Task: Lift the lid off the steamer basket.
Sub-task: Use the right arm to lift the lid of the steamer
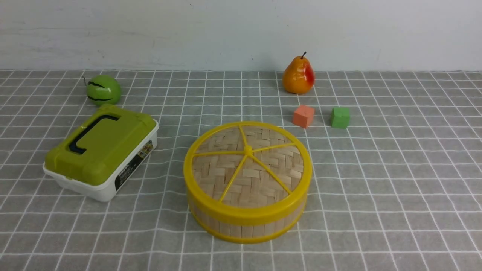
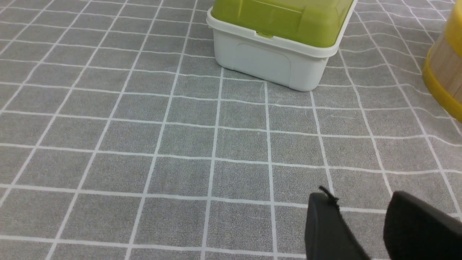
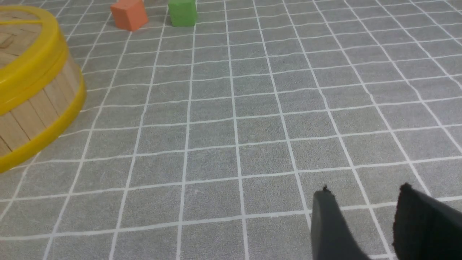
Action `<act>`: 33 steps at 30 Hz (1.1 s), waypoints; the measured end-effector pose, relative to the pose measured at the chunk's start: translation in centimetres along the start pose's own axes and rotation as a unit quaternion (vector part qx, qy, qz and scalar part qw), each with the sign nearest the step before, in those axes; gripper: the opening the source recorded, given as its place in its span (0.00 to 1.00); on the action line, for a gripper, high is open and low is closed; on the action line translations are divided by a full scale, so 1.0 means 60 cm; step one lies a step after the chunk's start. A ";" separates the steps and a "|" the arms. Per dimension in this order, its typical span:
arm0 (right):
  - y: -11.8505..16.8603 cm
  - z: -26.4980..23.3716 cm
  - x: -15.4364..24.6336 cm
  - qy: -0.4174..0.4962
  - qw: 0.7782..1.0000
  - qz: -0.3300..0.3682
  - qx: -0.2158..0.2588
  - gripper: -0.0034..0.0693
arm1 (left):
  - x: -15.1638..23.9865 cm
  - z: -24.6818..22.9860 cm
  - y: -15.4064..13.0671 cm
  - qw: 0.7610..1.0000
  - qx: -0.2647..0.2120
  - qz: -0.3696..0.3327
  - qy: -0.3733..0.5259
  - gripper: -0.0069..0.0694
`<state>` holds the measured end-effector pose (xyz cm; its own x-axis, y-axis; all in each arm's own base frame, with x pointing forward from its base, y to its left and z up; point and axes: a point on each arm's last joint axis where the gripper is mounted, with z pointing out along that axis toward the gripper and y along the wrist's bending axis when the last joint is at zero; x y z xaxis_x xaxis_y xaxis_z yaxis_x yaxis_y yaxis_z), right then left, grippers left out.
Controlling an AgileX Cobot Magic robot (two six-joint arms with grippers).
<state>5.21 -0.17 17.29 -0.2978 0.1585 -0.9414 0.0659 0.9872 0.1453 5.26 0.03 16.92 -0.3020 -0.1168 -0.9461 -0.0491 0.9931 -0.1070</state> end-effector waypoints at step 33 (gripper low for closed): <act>-0.003 0.000 -0.001 -0.002 1.000 -0.022 0.009 0.38 | 0.001 0.000 0.000 1.000 0.000 0.000 0.002 0.40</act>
<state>5.21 -0.33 17.31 -0.2963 0.1150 -0.9481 0.0694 0.9927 0.0987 5.25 0.03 16.89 -0.3052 -0.1169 -0.9451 -0.0493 0.9930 -0.1069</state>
